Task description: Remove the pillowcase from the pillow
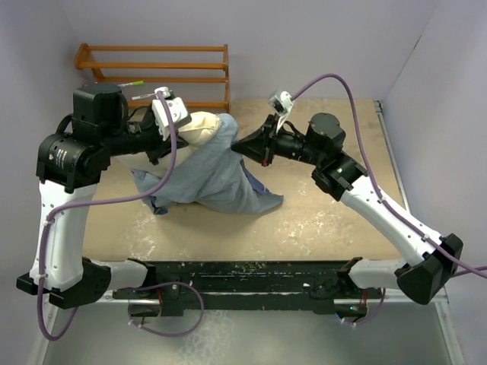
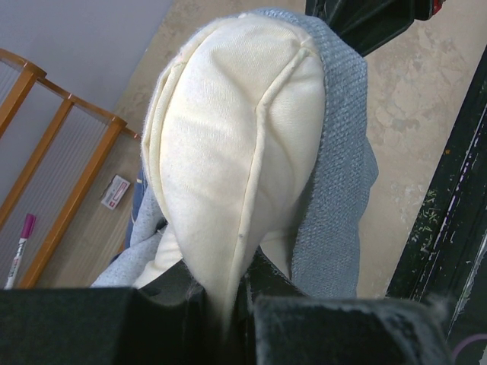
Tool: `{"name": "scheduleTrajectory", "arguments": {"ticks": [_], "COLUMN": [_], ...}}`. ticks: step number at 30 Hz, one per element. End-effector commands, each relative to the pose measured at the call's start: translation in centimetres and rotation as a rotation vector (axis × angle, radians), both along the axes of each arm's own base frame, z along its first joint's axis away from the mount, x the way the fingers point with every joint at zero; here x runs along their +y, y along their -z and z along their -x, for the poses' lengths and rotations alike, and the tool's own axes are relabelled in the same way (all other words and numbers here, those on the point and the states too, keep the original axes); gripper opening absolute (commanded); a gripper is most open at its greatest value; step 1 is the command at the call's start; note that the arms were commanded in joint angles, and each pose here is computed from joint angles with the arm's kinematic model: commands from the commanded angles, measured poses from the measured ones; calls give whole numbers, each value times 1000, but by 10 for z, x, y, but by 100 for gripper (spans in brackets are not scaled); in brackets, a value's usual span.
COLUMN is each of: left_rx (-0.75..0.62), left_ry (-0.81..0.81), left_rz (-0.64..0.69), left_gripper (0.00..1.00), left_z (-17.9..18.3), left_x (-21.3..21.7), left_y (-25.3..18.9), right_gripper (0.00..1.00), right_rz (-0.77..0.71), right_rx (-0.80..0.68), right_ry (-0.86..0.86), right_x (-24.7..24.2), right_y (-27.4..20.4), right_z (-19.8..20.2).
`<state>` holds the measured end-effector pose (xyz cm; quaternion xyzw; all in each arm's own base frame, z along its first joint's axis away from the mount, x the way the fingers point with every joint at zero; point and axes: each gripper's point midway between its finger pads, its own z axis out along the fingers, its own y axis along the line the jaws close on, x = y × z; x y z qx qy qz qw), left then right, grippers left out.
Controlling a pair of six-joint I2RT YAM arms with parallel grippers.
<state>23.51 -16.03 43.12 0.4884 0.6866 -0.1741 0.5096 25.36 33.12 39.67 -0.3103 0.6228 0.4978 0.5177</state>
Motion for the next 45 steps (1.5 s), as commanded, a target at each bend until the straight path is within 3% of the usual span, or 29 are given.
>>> {"name": "scheduleTrajectory", "arguments": {"ticks": [1, 9, 14, 21, 26, 27, 28, 30, 33, 34, 38, 42, 45], "left_rx": [-150, -238, -316, -551, -649, -641, -620, -536, -378, -340, -230, -163, -105], "left_ry": [-14, -292, -310, -375, -355, -317, -282, -209, -146, -136, -115, -68, -33], "left_rz": [57, 39, 108, 296, 415, 419, 417, 386, 334, 327, 306, 296, 282], "left_gripper": [0, 0, 0, 0, 0, 0, 0, 0, 0, 0, 0, 0, 0], "left_z": [2, -43, -36, -13, 11, 14, 16, 15, 6, 3, -7, -8, -6], "left_x": [3, 34, 37, 53, 56, 50, 44, 29, 12, 8, -2, -12, -19], "left_y": [-38, -61, -90, -174, -217, -216, -212, -191, -149, -138, -105, -86, -72], "right_gripper": [0, 0, 0, 0, 0, 0, 7, 42, 69, 74, 84, 88, 91], "right_rz": [-39, 145, 215, 523, 625, 623, 595, 471, 263, 217, 119, 39, 40], "right_rx": [-8, 170, 277, 485, 494, 475, 431, 318, 177, 134, -76, -167, -183], "right_ry": [38, 253, 359, 672, 821, 831, 818, 764, 587, 511, 322, 152, 53], "right_x": [-10, -54, -69, -119, -145, -145, -139, -124, -97, -87, -70, -53, -36], "right_y": [-6, 111, 175, 289, 312, 302, 283, 223, 113, 81, -35, -93, -103], "right_z": [6, -16, -23, -43, -53, -56, -58, -63, -48, -39, -13, 15, 23]}}
